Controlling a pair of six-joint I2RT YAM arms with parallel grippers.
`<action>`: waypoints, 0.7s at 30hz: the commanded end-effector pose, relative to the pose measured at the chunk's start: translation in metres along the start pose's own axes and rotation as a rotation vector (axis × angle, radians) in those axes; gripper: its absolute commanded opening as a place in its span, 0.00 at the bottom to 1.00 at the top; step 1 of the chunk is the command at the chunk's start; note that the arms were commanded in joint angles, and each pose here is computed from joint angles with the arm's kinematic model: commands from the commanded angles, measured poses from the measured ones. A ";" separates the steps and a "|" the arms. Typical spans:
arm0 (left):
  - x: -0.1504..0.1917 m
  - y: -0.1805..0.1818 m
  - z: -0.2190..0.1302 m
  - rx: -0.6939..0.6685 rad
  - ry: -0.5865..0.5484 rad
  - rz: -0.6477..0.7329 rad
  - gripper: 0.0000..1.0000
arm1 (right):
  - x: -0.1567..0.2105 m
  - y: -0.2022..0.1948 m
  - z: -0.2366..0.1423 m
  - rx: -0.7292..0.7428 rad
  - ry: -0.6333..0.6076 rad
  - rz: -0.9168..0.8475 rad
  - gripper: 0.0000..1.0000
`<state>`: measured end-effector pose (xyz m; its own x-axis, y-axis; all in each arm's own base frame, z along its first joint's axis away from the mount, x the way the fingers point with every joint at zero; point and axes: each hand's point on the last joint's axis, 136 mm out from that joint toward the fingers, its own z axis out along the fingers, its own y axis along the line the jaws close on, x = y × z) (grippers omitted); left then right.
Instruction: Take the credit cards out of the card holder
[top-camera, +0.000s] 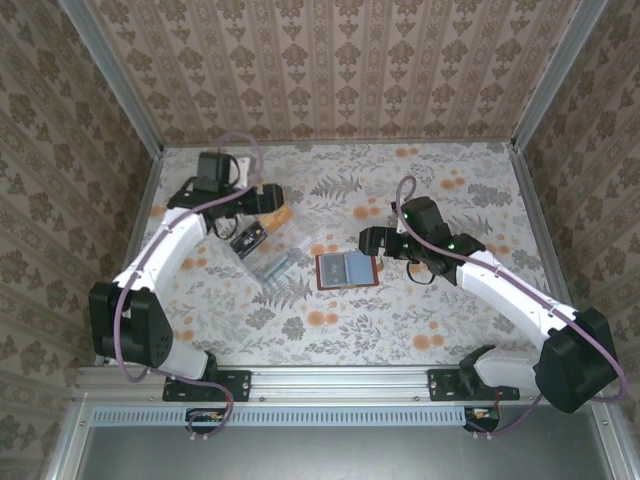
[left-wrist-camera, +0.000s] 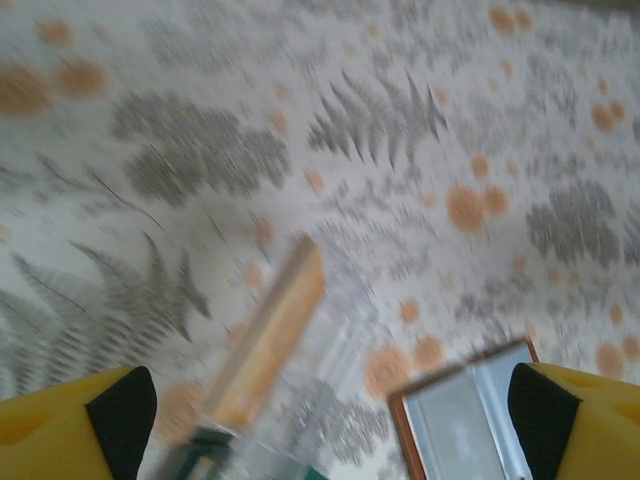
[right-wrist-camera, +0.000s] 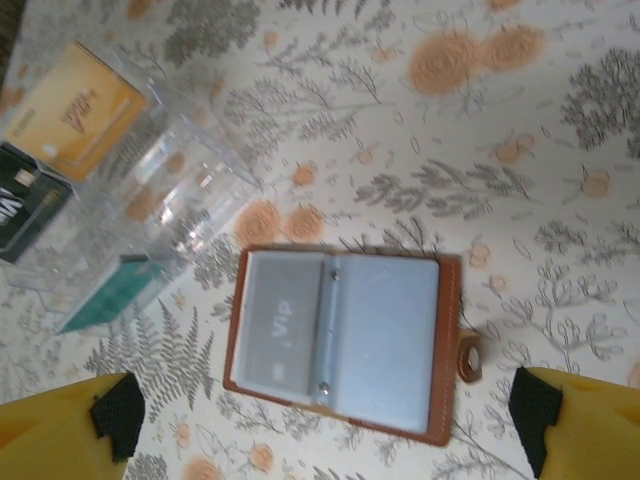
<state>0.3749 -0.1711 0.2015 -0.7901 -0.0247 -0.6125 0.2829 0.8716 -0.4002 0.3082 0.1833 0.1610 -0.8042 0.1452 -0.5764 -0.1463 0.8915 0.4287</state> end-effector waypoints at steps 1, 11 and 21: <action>0.015 -0.030 -0.007 0.020 -0.015 -0.021 0.91 | 0.021 -0.014 -0.001 0.048 0.040 -0.011 0.90; 0.099 -0.091 0.034 0.035 0.110 0.006 0.82 | 0.053 -0.032 0.021 0.078 0.113 -0.007 0.66; 0.151 -0.105 0.073 0.034 0.250 -0.017 0.37 | 0.060 -0.007 0.047 0.026 0.165 -0.051 0.31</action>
<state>0.2661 -0.2967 0.1098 -0.8937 0.1122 -0.4344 0.3115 0.8519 -0.4209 0.2801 0.1886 0.0817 -0.8933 0.0495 -0.4467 -0.1311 0.9220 0.3644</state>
